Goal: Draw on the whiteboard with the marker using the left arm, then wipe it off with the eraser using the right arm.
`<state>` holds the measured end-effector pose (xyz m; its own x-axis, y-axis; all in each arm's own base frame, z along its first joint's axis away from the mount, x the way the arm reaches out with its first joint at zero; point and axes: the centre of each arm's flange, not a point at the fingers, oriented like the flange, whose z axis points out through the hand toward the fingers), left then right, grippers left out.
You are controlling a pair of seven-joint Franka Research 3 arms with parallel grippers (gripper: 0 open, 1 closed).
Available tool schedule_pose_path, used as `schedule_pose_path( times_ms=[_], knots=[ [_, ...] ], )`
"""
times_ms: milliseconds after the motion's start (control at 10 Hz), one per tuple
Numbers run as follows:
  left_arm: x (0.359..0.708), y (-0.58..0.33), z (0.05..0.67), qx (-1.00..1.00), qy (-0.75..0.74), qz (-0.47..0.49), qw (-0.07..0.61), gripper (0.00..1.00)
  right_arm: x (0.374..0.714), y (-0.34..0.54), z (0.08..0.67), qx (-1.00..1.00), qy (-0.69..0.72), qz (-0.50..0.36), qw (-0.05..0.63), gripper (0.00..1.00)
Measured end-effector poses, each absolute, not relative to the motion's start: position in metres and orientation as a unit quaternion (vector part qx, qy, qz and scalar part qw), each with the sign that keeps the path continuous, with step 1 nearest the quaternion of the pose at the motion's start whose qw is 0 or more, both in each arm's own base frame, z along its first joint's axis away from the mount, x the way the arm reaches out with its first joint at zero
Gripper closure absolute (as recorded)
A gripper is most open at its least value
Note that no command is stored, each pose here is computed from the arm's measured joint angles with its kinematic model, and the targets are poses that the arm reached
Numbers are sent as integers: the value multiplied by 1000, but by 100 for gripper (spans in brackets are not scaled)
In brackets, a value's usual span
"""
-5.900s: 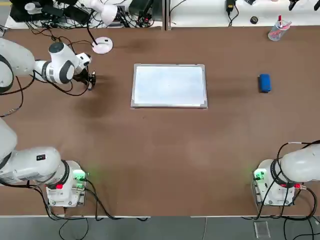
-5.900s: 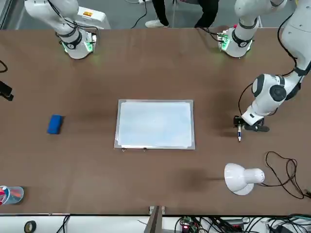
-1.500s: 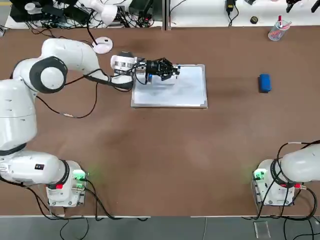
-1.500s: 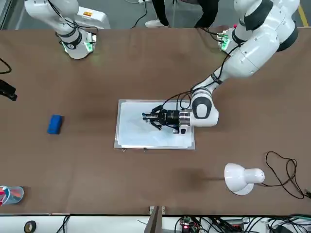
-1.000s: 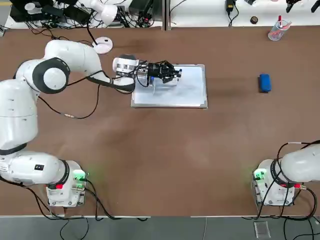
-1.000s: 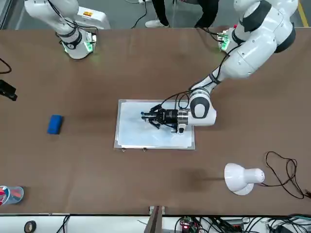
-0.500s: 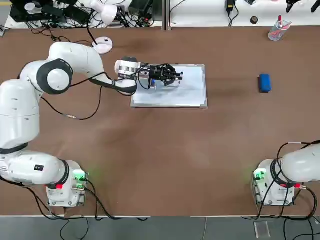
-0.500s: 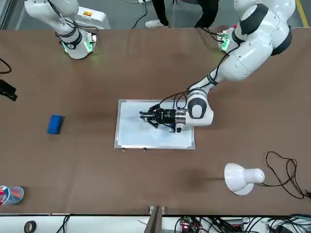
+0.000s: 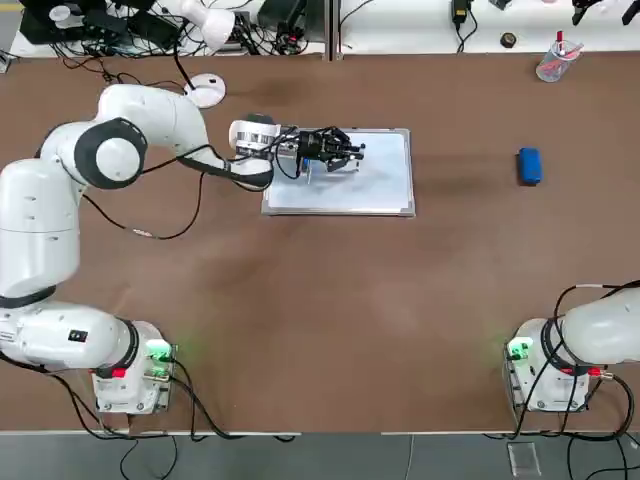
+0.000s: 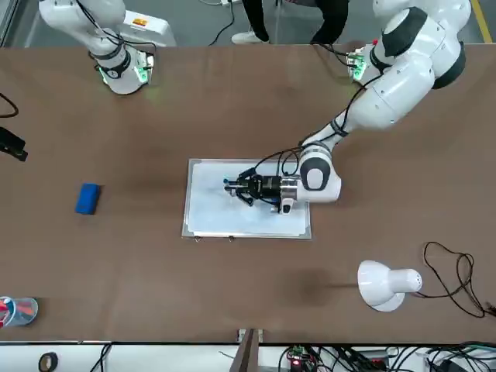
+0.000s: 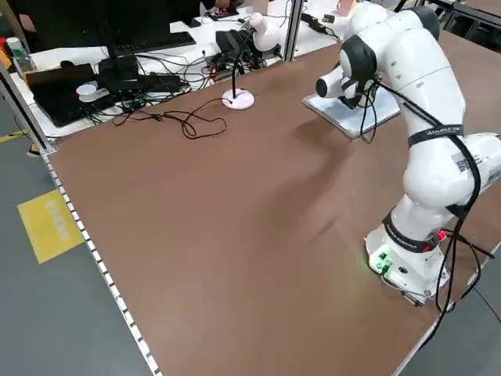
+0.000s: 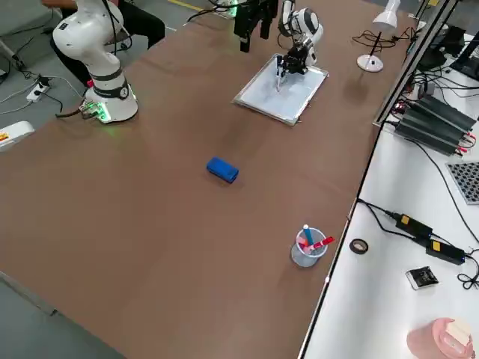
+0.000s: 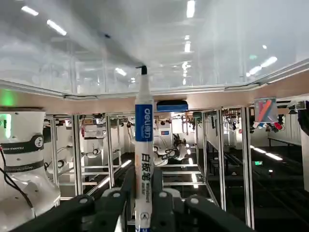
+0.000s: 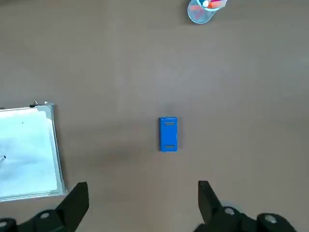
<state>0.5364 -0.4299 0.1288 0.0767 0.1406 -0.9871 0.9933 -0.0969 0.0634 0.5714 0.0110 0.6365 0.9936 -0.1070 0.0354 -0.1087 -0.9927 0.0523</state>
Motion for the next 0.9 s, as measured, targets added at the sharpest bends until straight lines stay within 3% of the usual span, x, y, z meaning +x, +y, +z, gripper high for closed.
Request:
schedule_pose_path(
  times_ms=[900],
  knots=[
    [553,-414,131,579,494,-453,463,83,571,11,636,998,-54,16,27,0]
  ],
)
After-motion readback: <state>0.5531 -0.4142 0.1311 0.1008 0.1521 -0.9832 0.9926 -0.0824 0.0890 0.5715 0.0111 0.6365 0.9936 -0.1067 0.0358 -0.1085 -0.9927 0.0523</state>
